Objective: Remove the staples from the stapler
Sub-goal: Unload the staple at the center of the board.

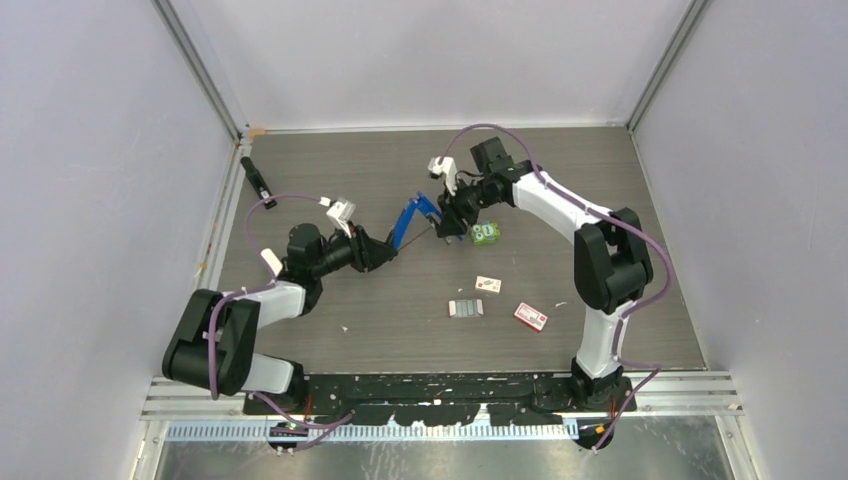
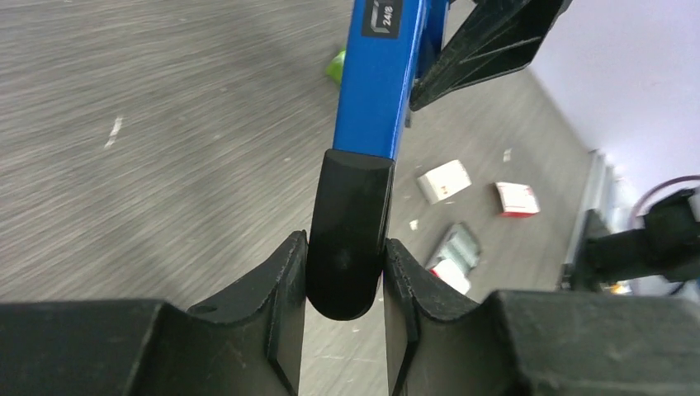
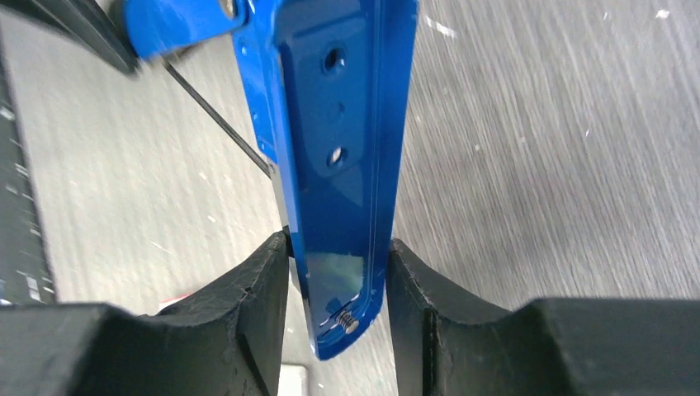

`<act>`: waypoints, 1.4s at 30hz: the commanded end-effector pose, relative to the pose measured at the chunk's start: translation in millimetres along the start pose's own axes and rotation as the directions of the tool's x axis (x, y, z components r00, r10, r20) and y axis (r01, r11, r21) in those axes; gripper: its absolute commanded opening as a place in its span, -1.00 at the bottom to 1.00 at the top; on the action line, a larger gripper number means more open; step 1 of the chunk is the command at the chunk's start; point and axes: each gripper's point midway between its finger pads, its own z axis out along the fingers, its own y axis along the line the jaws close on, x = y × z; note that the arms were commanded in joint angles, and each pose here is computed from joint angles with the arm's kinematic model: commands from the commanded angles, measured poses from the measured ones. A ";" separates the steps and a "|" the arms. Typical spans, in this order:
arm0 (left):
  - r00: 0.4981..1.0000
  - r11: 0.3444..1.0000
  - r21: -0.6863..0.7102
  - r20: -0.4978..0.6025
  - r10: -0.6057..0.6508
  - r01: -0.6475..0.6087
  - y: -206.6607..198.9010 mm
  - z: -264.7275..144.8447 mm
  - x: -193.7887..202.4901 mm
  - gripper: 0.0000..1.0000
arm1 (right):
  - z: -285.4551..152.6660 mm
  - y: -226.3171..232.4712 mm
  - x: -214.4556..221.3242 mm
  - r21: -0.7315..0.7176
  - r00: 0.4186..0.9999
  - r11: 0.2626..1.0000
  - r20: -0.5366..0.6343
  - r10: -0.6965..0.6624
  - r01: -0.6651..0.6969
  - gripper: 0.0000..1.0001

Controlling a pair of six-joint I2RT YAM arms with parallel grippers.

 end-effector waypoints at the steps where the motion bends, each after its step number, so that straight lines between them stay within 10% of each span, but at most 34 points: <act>1: 0.981 0.950 -0.264 0.059 0.187 -0.165 49.3 -16.9 -23.5 -1.00 | -16.9 -39.4 45.7 0.123 0.936 0.960 -0.282 -0.209 0.252 -0.98; 15: 0.982 0.931 -0.324 0.024 0.189 -0.172 58.3 -30.5 -3.1 -1.00 | -9.5 -47.9 45.6 0.185 0.856 0.867 -0.349 -0.382 0.462 -0.98; 24: 0.965 0.993 -0.050 0.247 -0.092 0.108 -6.7 -11.2 -62.4 -1.00 | -3.2 16.7 -28.2 0.031 0.996 0.999 -0.079 -0.029 0.031 -0.98; 36: 0.926 0.941 0.252 0.242 -0.288 0.227 -93.9 19.2 -91.5 -1.00 | -7.2 113.5 -87.6 -0.279 0.918 0.888 0.050 0.393 -0.366 -0.97; 42: 0.891 0.915 0.260 0.257 -0.374 0.309 -99.5 9.6 -96.6 -1.00 | -14.9 127.1 -104.7 -0.366 0.866 0.819 0.066 0.497 -0.442 -0.28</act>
